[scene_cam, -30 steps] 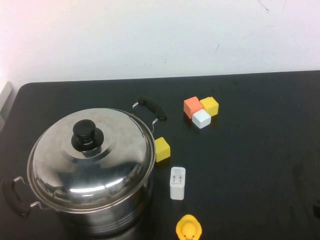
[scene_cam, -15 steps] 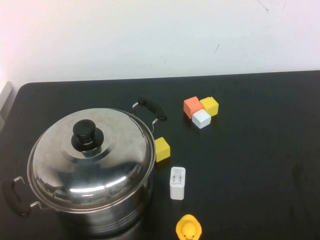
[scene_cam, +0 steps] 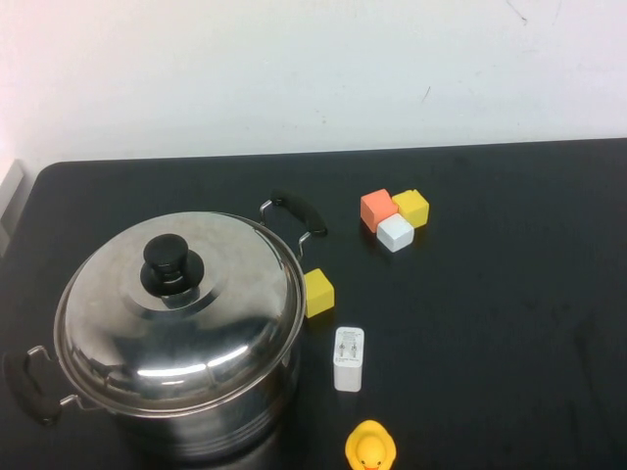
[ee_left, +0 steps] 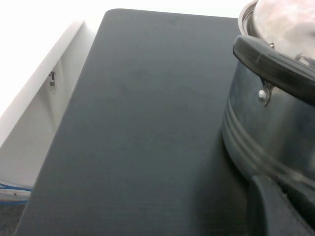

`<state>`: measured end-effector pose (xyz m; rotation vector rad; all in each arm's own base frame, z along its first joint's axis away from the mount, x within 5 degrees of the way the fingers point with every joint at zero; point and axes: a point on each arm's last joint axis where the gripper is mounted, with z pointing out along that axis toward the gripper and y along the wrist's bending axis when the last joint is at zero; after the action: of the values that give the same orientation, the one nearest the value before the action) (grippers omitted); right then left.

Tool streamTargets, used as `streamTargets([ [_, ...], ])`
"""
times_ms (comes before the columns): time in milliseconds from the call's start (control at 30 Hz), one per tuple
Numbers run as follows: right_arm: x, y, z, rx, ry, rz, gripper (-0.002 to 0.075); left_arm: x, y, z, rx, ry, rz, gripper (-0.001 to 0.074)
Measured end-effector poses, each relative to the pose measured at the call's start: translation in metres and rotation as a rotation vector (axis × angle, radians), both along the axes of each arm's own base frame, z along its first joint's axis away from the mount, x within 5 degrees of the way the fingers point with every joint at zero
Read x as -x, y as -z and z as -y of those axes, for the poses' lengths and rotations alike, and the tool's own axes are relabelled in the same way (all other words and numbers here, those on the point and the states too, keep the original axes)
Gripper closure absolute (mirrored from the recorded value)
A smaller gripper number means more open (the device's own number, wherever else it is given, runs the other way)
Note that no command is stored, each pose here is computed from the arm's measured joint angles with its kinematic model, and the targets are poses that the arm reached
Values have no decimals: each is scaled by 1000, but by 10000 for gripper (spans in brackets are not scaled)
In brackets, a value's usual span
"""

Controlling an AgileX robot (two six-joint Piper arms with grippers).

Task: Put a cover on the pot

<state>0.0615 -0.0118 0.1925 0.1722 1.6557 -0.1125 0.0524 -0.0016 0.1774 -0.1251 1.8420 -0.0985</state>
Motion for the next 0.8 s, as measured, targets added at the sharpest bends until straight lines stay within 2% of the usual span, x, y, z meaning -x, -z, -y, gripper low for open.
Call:
streamTargets([
  [133, 2, 1, 1, 1, 20, 3, 728, 0, 0, 0, 0, 0, 0, 737],
  [267, 5, 1, -2, -31, -31, 29, 728, 0, 0, 0, 0, 0, 0, 737],
  [500, 7, 16, -9, -145, -135, -128, 728, 0, 0, 0, 0, 0, 0, 737],
  [700, 9, 21, -11, -107, -165, -205, 728, 0, 0, 0, 0, 0, 0, 737],
  [800, 9, 22, -13, -34, -207, -220, 728, 0, 0, 0, 0, 0, 0, 737],
])
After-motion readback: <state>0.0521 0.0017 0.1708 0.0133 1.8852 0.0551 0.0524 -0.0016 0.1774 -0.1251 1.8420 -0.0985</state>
